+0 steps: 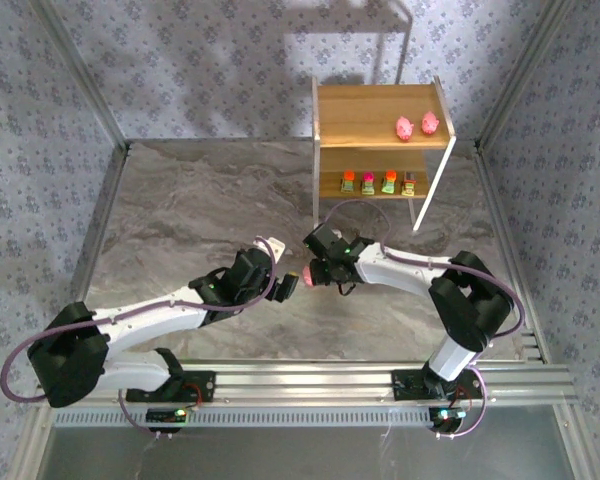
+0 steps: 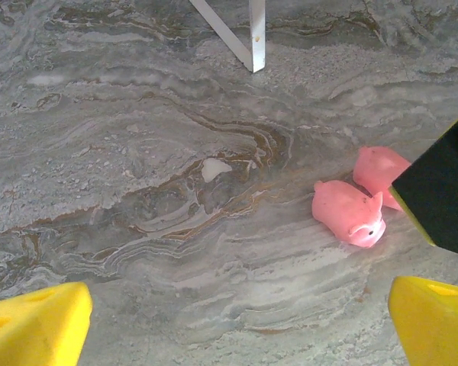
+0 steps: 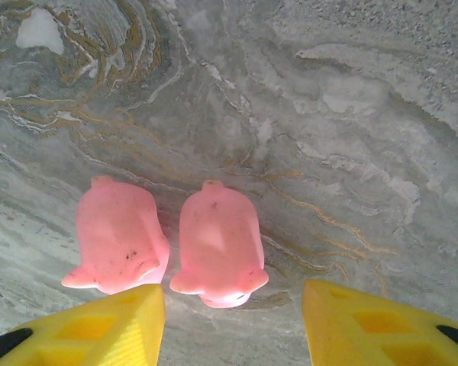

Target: Place and organize the plastic toys onto the shelf

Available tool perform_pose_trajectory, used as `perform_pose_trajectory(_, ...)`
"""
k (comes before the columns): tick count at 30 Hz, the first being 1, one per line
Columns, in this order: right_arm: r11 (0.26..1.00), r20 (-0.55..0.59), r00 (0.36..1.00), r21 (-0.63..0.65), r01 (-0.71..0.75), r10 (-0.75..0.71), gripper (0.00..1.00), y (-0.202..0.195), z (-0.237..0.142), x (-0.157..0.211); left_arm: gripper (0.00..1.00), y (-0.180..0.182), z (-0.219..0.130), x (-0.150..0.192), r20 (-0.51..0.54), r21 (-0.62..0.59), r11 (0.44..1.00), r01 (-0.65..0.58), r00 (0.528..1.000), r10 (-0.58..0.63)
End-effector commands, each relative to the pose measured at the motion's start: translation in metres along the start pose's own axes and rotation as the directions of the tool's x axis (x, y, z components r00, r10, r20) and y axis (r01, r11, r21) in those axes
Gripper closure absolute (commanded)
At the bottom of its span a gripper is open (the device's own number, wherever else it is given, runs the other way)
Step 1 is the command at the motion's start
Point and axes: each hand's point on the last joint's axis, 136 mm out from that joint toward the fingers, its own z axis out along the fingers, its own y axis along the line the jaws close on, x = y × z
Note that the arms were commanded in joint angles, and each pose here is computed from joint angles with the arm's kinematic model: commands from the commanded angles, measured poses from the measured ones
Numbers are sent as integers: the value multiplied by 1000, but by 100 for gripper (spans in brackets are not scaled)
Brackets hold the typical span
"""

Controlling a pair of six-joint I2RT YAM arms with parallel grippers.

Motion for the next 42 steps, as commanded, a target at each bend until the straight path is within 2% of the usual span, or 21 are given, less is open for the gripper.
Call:
perform_pose_trajectory(1, 1000, -23, 1000, 5, -4, 4, 48, 0, 6, 9, 0, -2, 1, -3, 0, 12, 1000, 21, 1000, -21)
perform_pose_trajectory(30, 1000, -42, 999, 31, -6, 7, 51, -7, 21, 4, 1, -4, 4, -1, -15, 21, 1000, 18, 1000, -18)
perform_pose_trajectory(42, 999, -27, 1000, 43, -1, 2, 53, -12, 11, -1, 0, -5, 5, -1, -19, 25, 1000, 18, 1000, -18)
